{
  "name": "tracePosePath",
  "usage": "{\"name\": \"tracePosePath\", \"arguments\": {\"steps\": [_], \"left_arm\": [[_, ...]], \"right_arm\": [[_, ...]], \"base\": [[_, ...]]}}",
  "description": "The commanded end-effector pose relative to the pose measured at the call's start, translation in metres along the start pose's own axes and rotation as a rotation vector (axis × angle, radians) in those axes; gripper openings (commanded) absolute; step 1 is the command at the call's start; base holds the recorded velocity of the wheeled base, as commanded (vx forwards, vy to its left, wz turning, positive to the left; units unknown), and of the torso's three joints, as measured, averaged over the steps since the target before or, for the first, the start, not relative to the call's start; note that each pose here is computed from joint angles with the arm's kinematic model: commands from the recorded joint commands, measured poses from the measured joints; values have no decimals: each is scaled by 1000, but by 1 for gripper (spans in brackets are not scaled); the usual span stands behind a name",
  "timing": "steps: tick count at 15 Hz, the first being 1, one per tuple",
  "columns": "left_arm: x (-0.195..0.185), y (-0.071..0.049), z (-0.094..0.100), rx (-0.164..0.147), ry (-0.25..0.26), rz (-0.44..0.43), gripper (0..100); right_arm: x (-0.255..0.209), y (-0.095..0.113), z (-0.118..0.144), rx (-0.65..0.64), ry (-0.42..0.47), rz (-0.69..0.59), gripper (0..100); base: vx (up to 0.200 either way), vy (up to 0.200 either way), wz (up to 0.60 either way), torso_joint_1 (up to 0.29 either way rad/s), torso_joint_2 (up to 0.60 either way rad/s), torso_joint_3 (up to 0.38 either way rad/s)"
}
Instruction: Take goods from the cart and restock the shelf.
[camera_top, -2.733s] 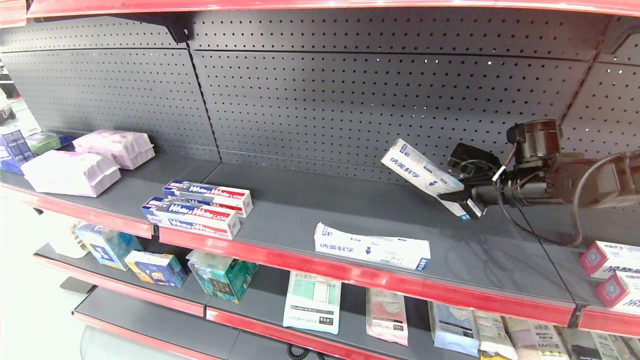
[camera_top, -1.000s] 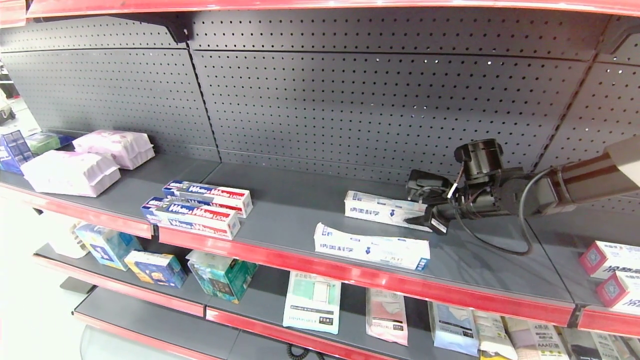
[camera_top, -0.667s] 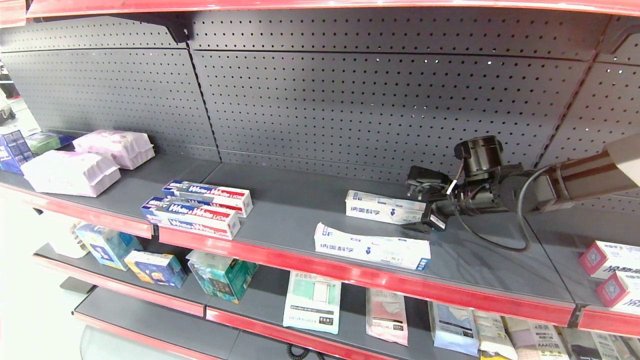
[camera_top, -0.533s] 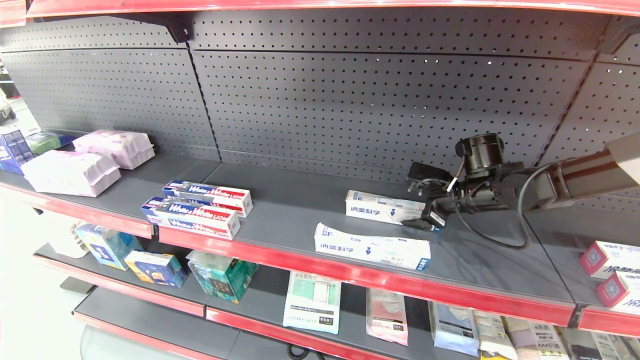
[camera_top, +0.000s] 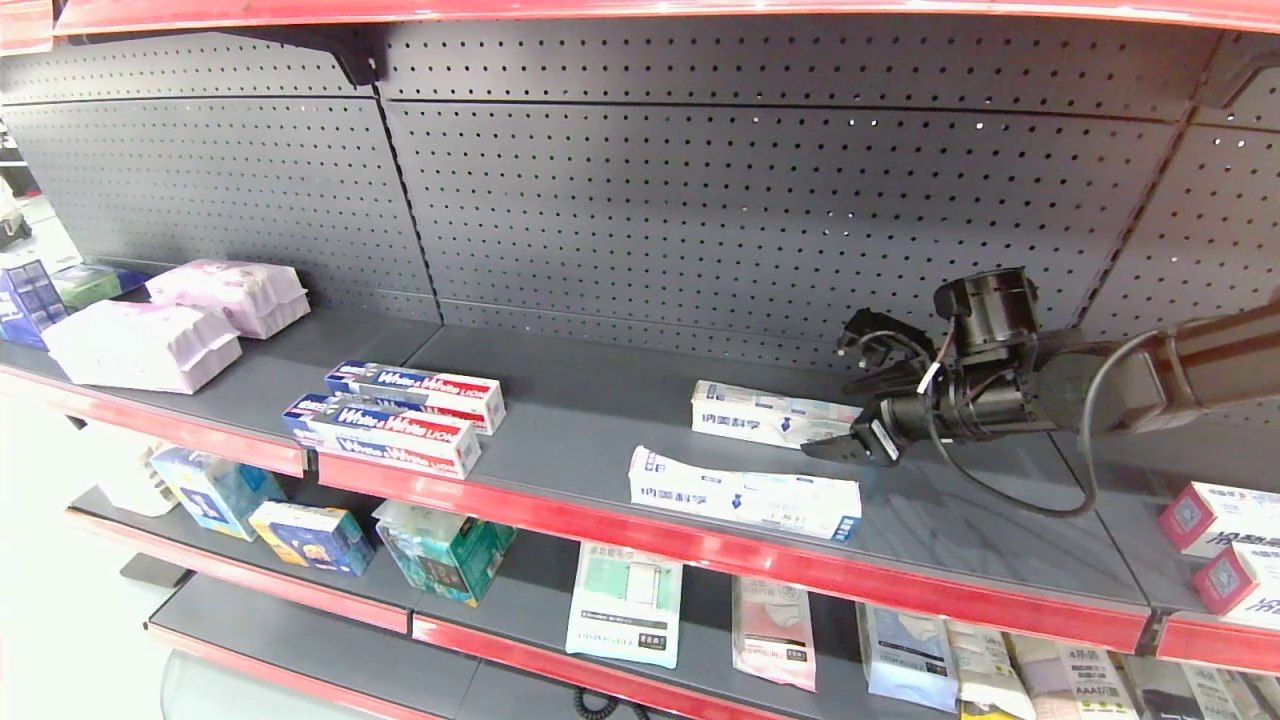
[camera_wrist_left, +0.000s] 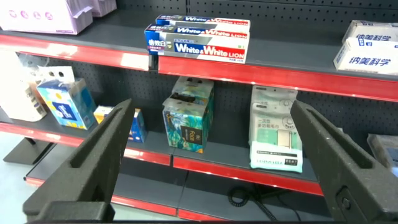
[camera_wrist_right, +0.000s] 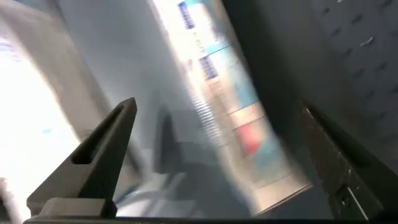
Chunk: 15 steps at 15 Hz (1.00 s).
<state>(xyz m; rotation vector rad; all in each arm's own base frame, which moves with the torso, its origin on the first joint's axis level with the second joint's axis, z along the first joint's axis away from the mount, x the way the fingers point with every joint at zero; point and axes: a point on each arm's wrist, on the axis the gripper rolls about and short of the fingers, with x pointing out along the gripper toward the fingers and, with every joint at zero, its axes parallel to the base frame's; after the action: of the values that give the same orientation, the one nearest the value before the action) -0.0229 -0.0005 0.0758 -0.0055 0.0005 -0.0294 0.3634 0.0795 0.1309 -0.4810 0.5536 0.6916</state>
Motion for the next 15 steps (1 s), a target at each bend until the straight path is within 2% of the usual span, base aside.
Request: {"name": "tracePosePath", "arguments": {"steps": [1,4,5,8,10,15], "left_arm": [[0,0,0,-1,0,0,100],[0,0,0,-1,0,0,100],[0,0,0,-1,0,0,100],[0,0,0,-1,0,0,100],[0,0,0,-1,0,0,100],[0,0,0,-1,0,0,100]], "right_arm": [[-14,1,-1,72,-9,-15,100],[-12,-8,3,238,-34,-54,100],[-11,-10,5,298,-45,-107,100],[-8,-13,4,324,-33,-168,100],[-3,-15,0,333,7,-234,100],[3,-20,-5,338,5,-257,100]], "base": [[0,0,0,0,0,0],[0,0,0,0,0,0],[0,0,0,0,0,0],[0,0,0,0,0,0],[0,0,0,0,0,0],[0,0,0,0,0,0]]}}
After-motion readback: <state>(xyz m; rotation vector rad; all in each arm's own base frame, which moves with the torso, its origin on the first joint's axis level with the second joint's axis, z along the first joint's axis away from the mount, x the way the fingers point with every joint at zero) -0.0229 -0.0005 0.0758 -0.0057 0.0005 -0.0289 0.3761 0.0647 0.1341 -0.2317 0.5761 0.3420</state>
